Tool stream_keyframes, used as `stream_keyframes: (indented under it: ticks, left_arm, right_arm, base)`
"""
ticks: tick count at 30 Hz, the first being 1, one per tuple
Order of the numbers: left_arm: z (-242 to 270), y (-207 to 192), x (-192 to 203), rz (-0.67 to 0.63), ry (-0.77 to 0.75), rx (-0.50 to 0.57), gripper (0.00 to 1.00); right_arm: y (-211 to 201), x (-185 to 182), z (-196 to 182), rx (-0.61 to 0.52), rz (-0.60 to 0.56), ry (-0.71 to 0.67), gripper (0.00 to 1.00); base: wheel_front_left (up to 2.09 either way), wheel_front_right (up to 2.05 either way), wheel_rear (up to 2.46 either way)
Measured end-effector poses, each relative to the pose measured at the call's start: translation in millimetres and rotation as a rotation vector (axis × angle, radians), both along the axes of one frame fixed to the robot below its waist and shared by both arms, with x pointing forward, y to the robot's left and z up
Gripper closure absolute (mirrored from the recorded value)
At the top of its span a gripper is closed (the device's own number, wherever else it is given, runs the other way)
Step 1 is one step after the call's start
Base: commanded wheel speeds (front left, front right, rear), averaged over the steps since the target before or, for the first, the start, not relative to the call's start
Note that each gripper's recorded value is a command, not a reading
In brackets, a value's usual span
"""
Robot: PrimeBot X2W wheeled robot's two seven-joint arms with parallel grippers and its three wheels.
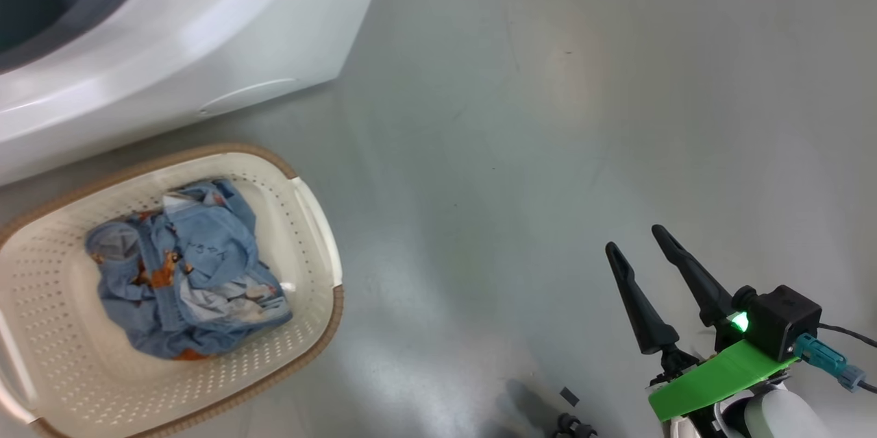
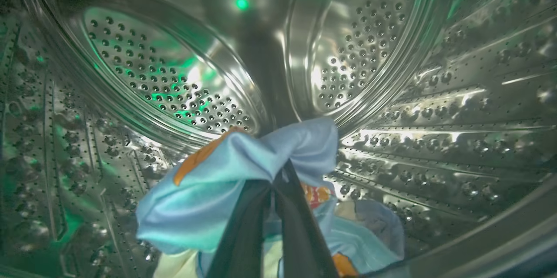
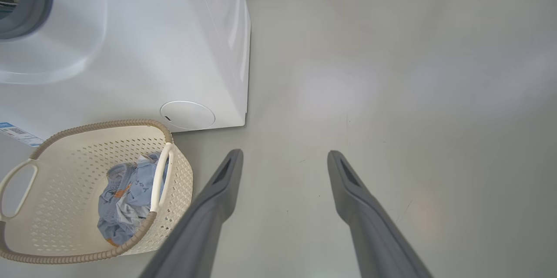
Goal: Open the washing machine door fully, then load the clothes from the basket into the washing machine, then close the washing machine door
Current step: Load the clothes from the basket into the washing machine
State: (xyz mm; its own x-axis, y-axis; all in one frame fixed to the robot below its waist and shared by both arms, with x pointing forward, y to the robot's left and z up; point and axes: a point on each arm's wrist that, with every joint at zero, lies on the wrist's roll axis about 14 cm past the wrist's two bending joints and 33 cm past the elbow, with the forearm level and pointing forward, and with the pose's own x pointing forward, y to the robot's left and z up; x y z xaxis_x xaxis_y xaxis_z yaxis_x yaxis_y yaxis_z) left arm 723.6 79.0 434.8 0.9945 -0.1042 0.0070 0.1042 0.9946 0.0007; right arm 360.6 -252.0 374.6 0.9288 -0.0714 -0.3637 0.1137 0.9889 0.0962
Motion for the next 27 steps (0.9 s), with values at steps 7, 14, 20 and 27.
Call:
stream_keyframes:
  ticks: [7,14,20,27]
  left_arm:
    - [-40,1,-1,0.011,0.167,0.072,0.47]
    - [-49,10,-13,0.060,0.288,0.059,0.00]
    - [-21,1,-24,0.078,0.238,-0.031,0.00]
    - [-33,-2,-68,0.057,0.284,-0.038,0.00]
  right_arm:
    - [3,-11,-1,0.014,-0.010,0.018,0.00]
    - [8,-20,0,0.040,-0.019,0.015,0.00]
    - [13,-14,12,0.050,-0.002,-0.033,0.00]
    - [19,-9,27,0.063,0.019,-0.089,0.00]
  base:
    - [0.00,0.00,0.00]
    - [0.00,0.00,0.00]
    - [0.00,0.00,0.00]
    - [0.00,0.00,0.00]
